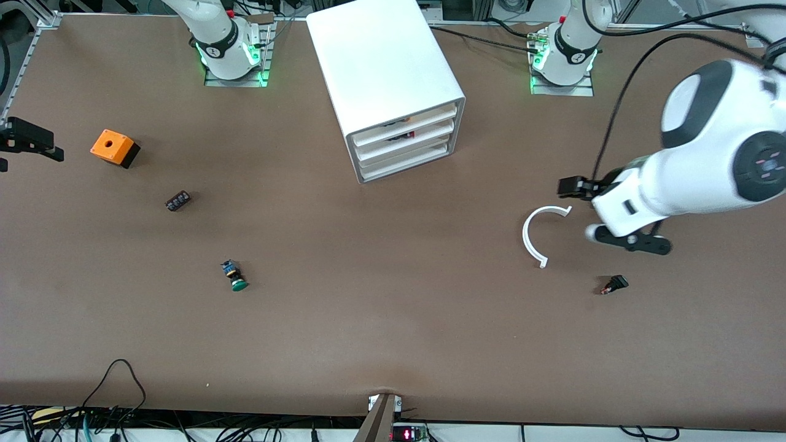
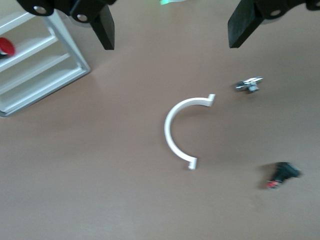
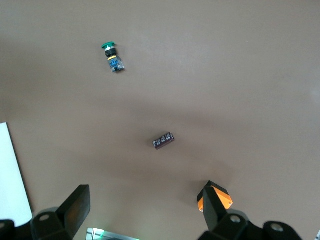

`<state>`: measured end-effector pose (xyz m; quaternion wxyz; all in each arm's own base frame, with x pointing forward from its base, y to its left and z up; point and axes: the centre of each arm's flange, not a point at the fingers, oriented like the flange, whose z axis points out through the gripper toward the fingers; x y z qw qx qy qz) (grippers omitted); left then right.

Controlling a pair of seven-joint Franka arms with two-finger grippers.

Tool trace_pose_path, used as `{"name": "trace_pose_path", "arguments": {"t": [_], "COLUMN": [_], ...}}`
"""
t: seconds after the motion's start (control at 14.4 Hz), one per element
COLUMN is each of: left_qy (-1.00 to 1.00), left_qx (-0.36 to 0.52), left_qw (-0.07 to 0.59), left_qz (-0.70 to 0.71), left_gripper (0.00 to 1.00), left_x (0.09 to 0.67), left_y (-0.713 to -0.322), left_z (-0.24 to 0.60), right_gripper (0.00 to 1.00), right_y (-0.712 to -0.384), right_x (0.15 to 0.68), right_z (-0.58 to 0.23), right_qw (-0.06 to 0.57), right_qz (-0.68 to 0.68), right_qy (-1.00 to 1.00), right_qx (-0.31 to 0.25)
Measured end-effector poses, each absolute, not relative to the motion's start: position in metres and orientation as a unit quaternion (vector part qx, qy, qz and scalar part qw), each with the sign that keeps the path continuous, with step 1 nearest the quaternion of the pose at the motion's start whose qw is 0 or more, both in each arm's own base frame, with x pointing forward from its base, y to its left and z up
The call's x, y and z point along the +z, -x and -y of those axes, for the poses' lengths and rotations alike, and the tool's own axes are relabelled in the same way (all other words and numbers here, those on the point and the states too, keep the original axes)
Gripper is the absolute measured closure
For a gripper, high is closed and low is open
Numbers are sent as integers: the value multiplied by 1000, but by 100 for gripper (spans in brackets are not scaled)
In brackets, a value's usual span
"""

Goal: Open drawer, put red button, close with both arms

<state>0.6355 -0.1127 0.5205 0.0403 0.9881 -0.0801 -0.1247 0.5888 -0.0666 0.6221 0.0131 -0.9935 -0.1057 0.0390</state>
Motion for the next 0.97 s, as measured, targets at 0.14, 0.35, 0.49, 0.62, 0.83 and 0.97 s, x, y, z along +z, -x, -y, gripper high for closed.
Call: {"name": "trace_pose_path", "arguments": {"t": [0.14,0.35,0.49,0.62,0.83,0.97], "left_qy": [-994,-999,-1000,-999,-999,-1000], "left_qx": [-92,-34,-1,18,13,6], "left_qw": [21,3,2,2,3,4], "left_qz": [63,32,24,26,30,29], "left_gripper": [0,0,0,0,0,0], "left_x": [546,579,590,594,588,584], "left_y": [-629,-608,-593,-577,-553,-550], "left_z": [76,37,26,16,2,0], "right_gripper": [0,0,0,0,0,0], "right_y": [-587,-587,-581,-578,-571,-562], "right_x": [632,635,631,629,633,636], "right_z": [71,73,75,73,67,65], "right_qw": [5,-1,5,9,10,10], "right_qz": [111,111,109,110,116,119], "right_qy": [994,994,993,992,992,992], "right_qx": [23,18,40,55,52,37]}}
